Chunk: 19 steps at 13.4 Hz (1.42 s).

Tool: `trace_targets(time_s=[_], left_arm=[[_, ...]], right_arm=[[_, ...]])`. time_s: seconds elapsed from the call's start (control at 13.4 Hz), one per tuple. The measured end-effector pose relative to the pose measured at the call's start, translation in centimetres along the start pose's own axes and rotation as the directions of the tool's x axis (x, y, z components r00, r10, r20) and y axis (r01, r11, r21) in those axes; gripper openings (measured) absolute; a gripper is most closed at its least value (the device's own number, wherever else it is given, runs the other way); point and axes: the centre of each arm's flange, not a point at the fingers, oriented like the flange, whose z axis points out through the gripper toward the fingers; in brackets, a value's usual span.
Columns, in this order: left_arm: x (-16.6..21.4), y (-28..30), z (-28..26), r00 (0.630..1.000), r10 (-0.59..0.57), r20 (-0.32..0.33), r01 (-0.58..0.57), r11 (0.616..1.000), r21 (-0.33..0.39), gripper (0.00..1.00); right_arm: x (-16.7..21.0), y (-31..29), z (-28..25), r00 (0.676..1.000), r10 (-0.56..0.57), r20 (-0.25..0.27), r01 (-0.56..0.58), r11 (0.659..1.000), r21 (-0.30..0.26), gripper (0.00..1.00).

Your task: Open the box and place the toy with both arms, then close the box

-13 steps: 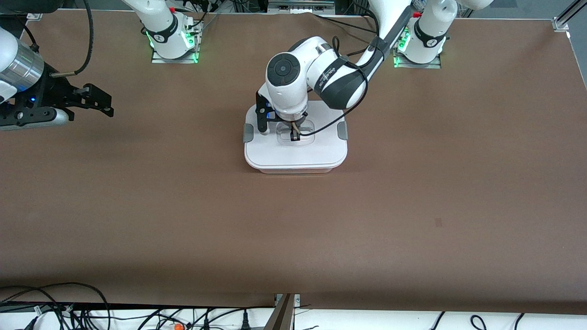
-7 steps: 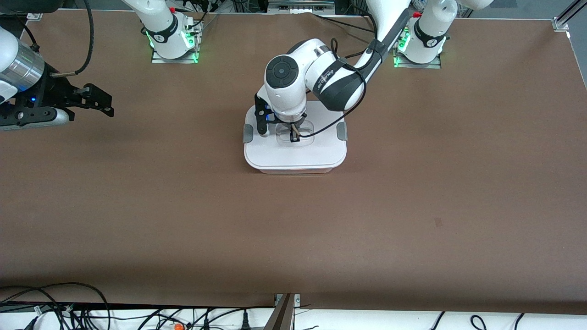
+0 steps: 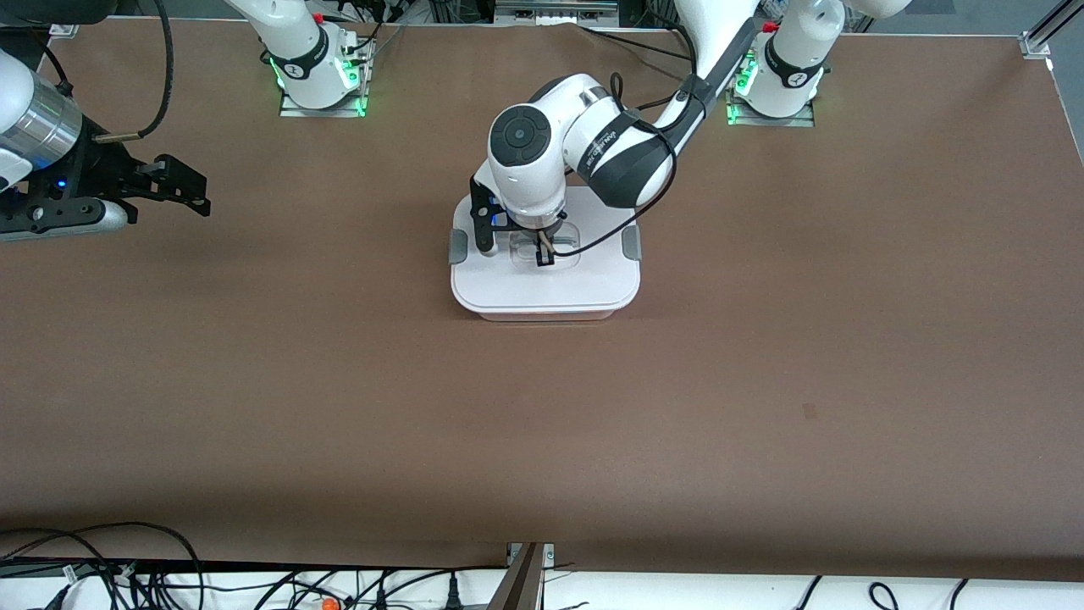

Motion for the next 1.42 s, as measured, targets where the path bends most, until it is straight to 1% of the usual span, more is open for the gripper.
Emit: trace_targets(time_s=[0.15, 0.22, 0.37, 0.45, 0.67, 0.82, 0.97, 1.12, 1.2, 1.27, 1.35, 1.42], left_arm=[[-0.9, -1.9, -1.9, 0.999, -0.033, -0.021, 0.033, 0.999, 0.03, 0.63], [-1.9, -3.2, -2.9, 0.998, -0.057, -0.028, 0.058, 0.997, 0.04, 0.71], [-5.2, -7.0, -5.5, 0.99, -0.126, -0.057, 0.129, 0.99, 0.056, 0.94], [-7.5, -9.2, -6.9, 0.983, -0.167, -0.076, 0.172, 0.983, 0.064, 1.0], [-15.9, -15.8, -10.6, 0.944, -0.305, -0.126, 0.316, 0.945, 0.083, 1.0], [-22.5, -19.7, -12.8, 0.903, -0.4, -0.156, 0.417, 0.904, 0.097, 1.0], [-30.3, -22.6, -16.3, 0.848, -0.492, -0.199, 0.52, 0.846, 0.121, 1.0], [-37.9, -23.7, -20.1, 0.793, -0.568, -0.223, 0.604, 0.782, 0.154, 1.0], [-41.3, -23.6, -21.5, 0.763, -0.604, -0.231, 0.642, 0.75, 0.159, 1.0], [-44.3, -23.3, -22.4, 0.723, -0.649, -0.237, 0.687, 0.71, 0.153, 1.0], [-47.0, -22.8, -22.8, 0.668, -0.704, -0.241, 0.742, 0.656, 0.138, 1.0], [-49.4, -22.3, -22.9, 0.595, -0.768, -0.238, 0.802, 0.587, 0.112, 1.0]], right_arm=[[0.0, 0.0, 0.0, 1.0, 0.0, 0.0, 0.0, 1.0, 0.0, 1.0], [0.0, 0.0, 0.0, 1.0, 0.0, 0.0, 0.0, 1.0, 0.0, 1.0], [0.0, 0.0, 0.0, 1.0, 0.0, 0.0, 0.0, 1.0, 0.0, 1.0], [0.0, 0.0, 0.0, 1.0, 0.0, 0.0, 0.0, 1.0, 0.0, 1.0], [0.0, -0.1, 0.0, 1.0, -0.002, 0.0, 0.002, 1.0, 0.0, 1.0], [0.0, -0.2, 0.0, 1.0, 0.001, 0.0, -0.001, 1.0, 0.0, 1.0], [0.0, -0.4, 0.0, 1.0, 0.016, 0.0, -0.016, 1.0, 0.0, 1.0], [0.0, -0.5, 0.0, 1.0, 0.017, -0.001, -0.017, 1.0, 0.0, 1.0], [0.0, -0.6, 0.0, 1.0, 0.018, -0.001, -0.018, 1.0, 0.0, 1.0], [0.0, -0.6, 0.0, 1.0, 0.018, -0.001, -0.018, 1.0, 0.0, 1.0], [0.0, -0.6, 0.0, 1.0, 0.018, -0.001, -0.018, 1.0, 0.0, 1.0], [0.0, -0.6, 0.0, 1.0, 0.019, -0.001, -0.019, 1.0, 0.0, 1.0]])
